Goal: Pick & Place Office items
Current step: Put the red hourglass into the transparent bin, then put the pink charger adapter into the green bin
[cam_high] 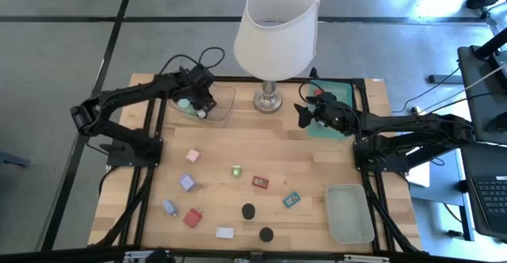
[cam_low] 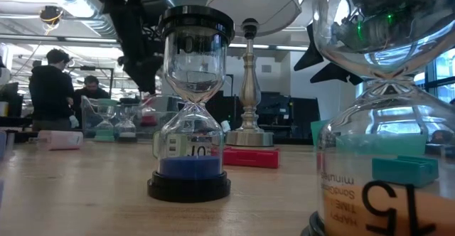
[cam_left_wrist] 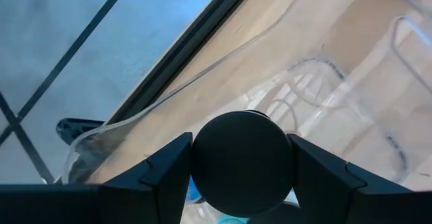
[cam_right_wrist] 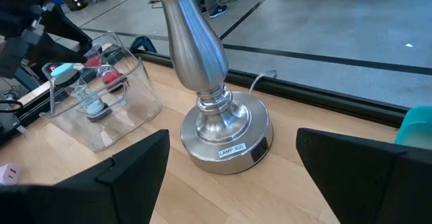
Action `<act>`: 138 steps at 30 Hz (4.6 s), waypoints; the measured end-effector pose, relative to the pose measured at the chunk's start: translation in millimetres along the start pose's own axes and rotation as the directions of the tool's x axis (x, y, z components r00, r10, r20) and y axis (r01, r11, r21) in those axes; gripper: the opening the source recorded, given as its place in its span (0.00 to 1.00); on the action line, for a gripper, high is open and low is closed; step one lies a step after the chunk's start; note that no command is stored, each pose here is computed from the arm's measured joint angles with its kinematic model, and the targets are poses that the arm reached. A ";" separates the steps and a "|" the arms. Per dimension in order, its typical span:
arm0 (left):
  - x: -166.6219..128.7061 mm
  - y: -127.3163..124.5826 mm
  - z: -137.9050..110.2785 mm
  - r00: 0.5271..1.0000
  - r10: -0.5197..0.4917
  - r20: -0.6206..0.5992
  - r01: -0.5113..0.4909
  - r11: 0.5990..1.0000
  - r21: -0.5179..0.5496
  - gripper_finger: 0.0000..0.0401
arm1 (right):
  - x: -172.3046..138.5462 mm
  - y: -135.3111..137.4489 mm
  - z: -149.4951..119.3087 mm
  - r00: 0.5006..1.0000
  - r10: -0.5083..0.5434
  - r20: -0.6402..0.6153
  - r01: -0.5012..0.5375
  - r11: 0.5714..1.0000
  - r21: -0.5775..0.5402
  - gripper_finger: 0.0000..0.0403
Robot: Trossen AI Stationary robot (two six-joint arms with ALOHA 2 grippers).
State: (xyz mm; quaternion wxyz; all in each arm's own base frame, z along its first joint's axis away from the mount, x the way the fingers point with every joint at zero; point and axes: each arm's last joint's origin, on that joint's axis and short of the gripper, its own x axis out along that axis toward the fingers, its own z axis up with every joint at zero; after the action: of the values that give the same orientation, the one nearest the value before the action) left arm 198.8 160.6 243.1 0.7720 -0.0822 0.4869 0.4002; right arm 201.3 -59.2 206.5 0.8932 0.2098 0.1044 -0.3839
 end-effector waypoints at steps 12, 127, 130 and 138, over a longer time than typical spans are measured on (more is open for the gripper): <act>21.6 7.5 1.0 0.998 -0.010 -0.054 0.009 1.000 -0.028 0.53 | 0.0 -0.1 0.0 1.000 0.000 0.000 0.000 1.000 0.000 0.81; -79.9 -182.6 -163.4 0.987 -0.104 -0.125 0.070 0.965 -0.251 0.63 | 0.0 0.0 0.1 1.000 0.000 0.000 0.000 1.000 0.000 0.81; -75.5 -184.8 -167.7 0.991 -0.052 -0.124 0.021 0.971 -0.240 0.65 | 0.0 0.0 0.0 1.000 0.000 0.000 0.000 1.000 0.000 0.81; -69.5 -184.0 -175.1 0.995 0.028 -0.095 -0.049 0.972 -0.228 0.79 | 0.0 -0.1 0.0 1.000 0.000 0.000 0.000 1.000 0.000 0.81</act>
State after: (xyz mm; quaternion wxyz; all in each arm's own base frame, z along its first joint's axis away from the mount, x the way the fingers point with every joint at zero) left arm 192.9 -89.9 161.9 0.7262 -0.1800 0.4736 0.4648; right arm 201.3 -59.3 206.5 0.8930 0.2099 0.1045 -0.3841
